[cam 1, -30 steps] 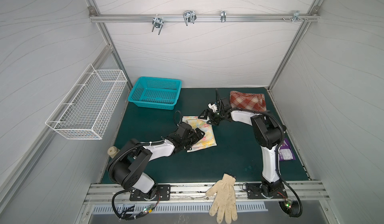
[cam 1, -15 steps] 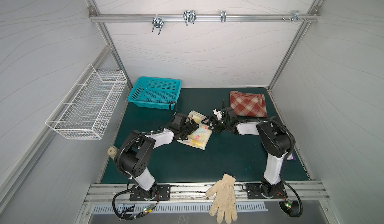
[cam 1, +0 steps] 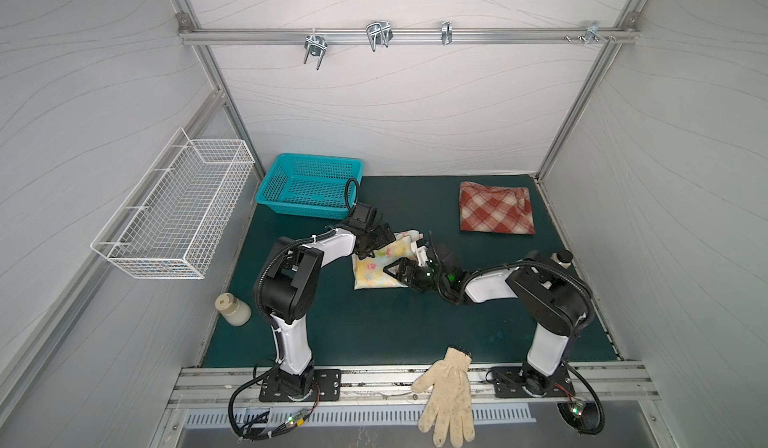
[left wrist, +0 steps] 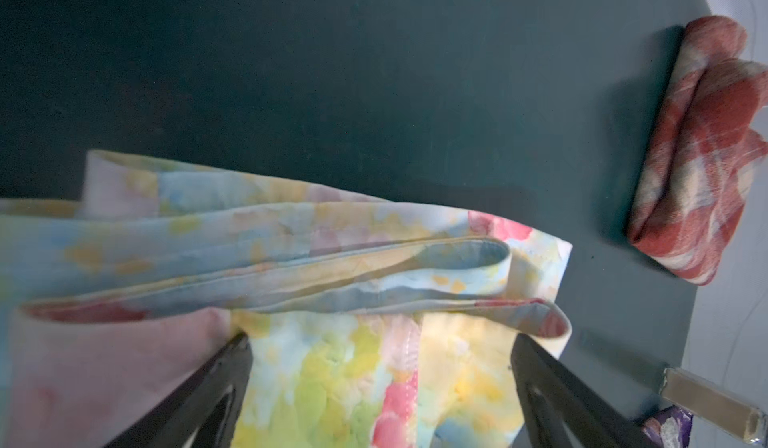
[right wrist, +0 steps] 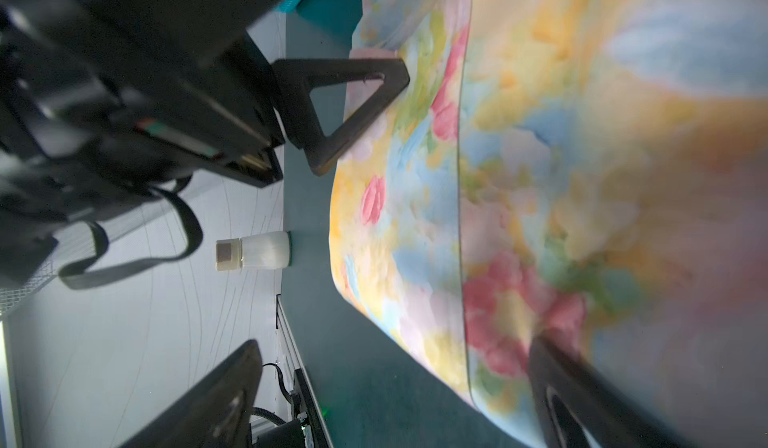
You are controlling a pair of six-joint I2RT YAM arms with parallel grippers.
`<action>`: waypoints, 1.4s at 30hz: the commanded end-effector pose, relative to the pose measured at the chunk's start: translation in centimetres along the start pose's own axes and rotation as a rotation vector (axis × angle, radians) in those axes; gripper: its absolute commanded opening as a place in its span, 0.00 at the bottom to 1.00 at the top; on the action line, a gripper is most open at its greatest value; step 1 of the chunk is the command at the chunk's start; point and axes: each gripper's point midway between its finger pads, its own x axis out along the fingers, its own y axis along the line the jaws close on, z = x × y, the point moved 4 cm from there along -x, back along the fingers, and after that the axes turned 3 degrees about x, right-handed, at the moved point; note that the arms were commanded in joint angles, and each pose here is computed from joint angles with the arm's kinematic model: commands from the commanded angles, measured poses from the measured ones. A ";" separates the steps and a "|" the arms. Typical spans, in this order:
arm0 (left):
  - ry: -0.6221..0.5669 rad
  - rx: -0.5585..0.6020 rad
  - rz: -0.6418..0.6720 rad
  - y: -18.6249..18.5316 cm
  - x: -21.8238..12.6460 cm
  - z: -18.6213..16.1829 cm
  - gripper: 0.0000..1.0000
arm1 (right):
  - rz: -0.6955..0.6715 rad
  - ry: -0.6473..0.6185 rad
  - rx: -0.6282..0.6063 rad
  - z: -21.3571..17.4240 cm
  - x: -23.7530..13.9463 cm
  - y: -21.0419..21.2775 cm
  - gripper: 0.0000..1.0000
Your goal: Fold and stack the skirts
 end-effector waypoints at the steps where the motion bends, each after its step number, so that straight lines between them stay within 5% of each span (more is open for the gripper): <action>1: 0.023 0.041 0.040 0.3 -1.2 0.0 0.98 | -0.037 -0.068 -0.010 0.6 -1.2 1.1 0.99; 9: -0.077 0.047 -0.164 -3.5 -8.8 0.7 0.98 | -0.071 -0.196 -0.255 4.5 -6.4 7.6 0.99; 14: -0.103 -0.006 -0.277 -3.6 -11.3 -0.8 0.98 | -0.051 -0.191 -0.242 8.1 -7.3 8.2 0.99; 21: -0.118 -0.141 -0.407 -1.0 -10.1 -4.3 0.98 | -0.002 -0.151 -0.182 11.4 -5.5 6.6 0.99; 42: -0.039 -0.237 -0.355 3.9 -6.6 -6.4 0.98 | 0.070 -0.010 -0.074 13.0 0.7 3.7 0.99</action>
